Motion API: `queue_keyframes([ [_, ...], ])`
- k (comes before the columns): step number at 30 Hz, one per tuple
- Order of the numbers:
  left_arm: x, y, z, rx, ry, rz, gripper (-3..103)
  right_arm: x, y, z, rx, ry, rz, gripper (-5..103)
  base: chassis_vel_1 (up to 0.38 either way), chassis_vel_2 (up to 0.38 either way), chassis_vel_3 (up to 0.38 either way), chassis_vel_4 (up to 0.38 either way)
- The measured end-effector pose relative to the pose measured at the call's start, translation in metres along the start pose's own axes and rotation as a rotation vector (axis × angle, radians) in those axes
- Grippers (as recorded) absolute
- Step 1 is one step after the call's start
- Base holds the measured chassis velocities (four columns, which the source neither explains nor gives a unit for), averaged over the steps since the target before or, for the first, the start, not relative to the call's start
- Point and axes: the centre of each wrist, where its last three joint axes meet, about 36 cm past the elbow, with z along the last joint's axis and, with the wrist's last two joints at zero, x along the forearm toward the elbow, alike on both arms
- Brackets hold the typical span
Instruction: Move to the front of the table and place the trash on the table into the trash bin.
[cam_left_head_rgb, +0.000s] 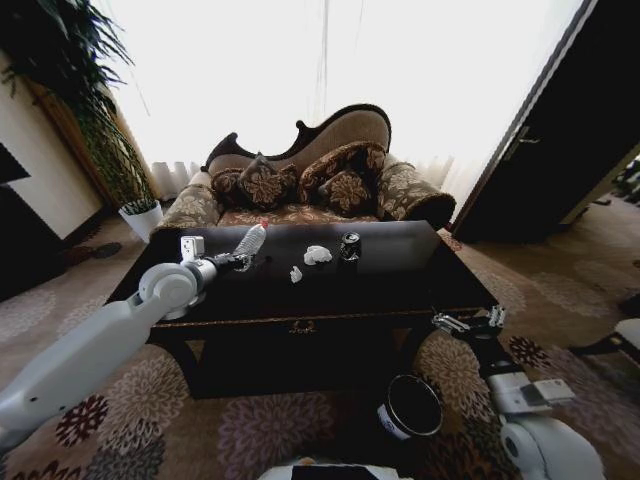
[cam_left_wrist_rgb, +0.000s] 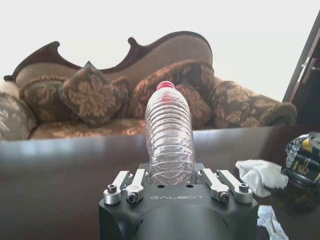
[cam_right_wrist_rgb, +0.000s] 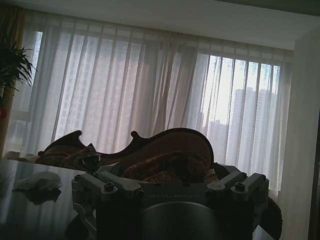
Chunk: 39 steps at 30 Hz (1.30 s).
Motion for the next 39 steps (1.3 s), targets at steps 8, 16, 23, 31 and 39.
queue_keyframes([
  [8,0.045,0.007,-0.005,-0.293,-0.381,0.101,36,-0.006,0.006,-0.017,-0.167,-0.064,-0.127,100,0.000,0.000,0.000,0.000],
  [16,0.075,-0.021,-0.007,-0.528,-0.605,0.458,36,-0.008,0.036,-0.035,-0.494,-0.210,-0.455,100,0.000,0.000,0.000,0.000],
  [23,0.091,-0.047,-0.005,-0.667,-0.655,0.758,36,-0.002,0.058,-0.053,-0.659,-0.318,-0.692,100,0.000,0.000,0.000,0.000],
  [31,0.089,-0.059,0.007,-0.713,-0.638,0.869,36,0.006,0.069,-0.061,-0.705,-0.349,-0.719,100,0.000,0.000,0.000,0.000],
  [39,0.093,-0.069,0.017,-0.704,-0.605,0.950,36,0.007,0.071,-0.057,-0.668,-0.330,-0.738,100,0.000,0.000,0.000,0.000],
])
